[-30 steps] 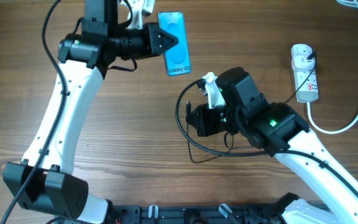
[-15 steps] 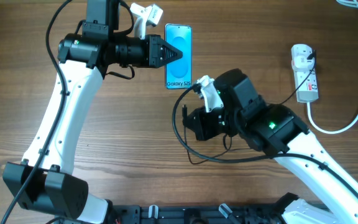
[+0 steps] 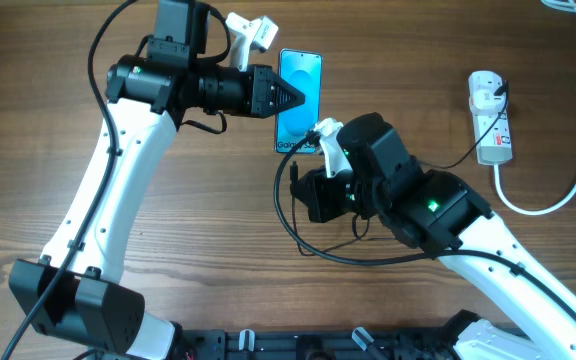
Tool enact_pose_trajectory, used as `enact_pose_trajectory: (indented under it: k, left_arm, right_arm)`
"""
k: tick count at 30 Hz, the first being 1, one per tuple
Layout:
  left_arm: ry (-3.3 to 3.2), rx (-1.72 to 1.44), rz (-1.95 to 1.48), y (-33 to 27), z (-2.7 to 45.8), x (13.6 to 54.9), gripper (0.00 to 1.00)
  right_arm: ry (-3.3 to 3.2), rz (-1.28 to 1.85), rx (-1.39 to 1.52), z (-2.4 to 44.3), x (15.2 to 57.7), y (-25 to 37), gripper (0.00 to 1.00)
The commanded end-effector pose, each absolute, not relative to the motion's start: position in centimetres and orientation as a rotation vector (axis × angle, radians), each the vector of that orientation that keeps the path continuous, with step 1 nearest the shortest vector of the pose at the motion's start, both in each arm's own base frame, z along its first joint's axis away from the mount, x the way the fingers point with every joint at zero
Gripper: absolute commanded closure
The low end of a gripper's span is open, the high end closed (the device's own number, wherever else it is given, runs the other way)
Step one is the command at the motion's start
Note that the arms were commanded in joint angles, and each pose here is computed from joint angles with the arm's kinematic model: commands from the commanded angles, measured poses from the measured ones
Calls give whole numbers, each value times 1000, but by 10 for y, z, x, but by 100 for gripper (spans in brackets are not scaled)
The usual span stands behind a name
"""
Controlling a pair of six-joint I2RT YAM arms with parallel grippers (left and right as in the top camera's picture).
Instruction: Plug charger to phone and switch on socket
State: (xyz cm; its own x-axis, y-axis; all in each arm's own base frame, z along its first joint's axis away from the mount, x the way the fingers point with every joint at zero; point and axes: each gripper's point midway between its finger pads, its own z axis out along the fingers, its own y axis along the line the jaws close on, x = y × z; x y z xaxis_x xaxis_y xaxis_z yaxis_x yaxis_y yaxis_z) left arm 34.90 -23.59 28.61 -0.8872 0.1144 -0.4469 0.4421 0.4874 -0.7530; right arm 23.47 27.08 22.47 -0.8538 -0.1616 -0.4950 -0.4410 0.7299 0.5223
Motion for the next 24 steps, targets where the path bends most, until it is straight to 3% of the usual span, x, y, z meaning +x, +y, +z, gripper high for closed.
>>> enact_pose_trajectory:
  k: [1,24]
  left_arm:
    - [2372,504,-1370,-237,290,349,96]
    - [2357,533,-1358,-237,290,349,96]
  right_arm:
    - [2468,900,-443,236,241,272,96]
    - [2456,871,-415,237,247,269,95]
